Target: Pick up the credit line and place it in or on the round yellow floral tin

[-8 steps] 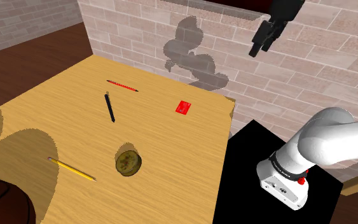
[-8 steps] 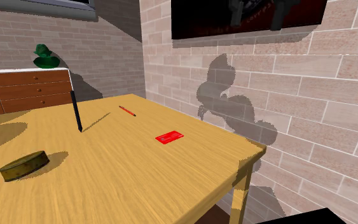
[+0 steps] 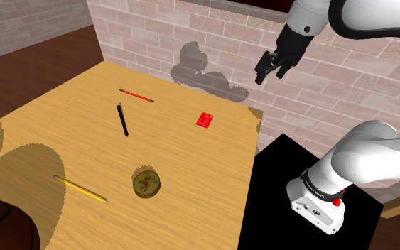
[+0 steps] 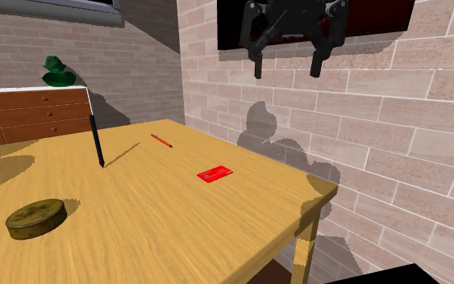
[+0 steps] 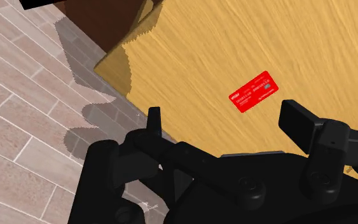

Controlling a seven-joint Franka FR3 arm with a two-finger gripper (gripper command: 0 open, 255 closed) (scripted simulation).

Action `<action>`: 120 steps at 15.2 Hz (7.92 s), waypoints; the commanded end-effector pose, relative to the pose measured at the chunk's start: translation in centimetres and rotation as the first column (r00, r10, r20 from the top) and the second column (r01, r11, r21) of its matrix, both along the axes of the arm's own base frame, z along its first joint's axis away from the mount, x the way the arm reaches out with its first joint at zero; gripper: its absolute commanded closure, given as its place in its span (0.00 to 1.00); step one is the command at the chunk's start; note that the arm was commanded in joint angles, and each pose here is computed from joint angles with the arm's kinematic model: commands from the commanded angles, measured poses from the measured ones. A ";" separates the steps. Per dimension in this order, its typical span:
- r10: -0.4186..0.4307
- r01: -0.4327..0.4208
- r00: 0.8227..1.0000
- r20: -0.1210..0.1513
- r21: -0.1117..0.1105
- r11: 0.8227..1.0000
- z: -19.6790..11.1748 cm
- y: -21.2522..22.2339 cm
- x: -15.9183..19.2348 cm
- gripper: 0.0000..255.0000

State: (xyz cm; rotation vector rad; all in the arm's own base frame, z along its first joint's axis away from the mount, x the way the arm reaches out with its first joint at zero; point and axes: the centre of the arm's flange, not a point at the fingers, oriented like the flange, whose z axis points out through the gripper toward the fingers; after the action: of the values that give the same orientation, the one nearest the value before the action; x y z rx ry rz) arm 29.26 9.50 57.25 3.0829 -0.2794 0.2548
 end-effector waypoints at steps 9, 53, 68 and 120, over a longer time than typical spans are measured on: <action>-0.379 0.397 0.906 0.186 -0.072 0.915 -10.8 9.3 3.5 0.00; -0.687 0.765 0.607 0.400 -0.060 0.641 -22.6 13.7 14.5 1.00; -0.687 0.765 0.607 0.400 -0.060 0.641 -14.6 13.7 14.5 1.00; -0.687 0.765 0.607 0.400 -0.060 0.641 -21.1 47.6 3.5 0.00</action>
State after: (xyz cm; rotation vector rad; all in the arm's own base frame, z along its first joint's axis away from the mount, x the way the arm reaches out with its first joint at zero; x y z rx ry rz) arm 32.74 57.12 36.12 2.3881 -1.3790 0.7119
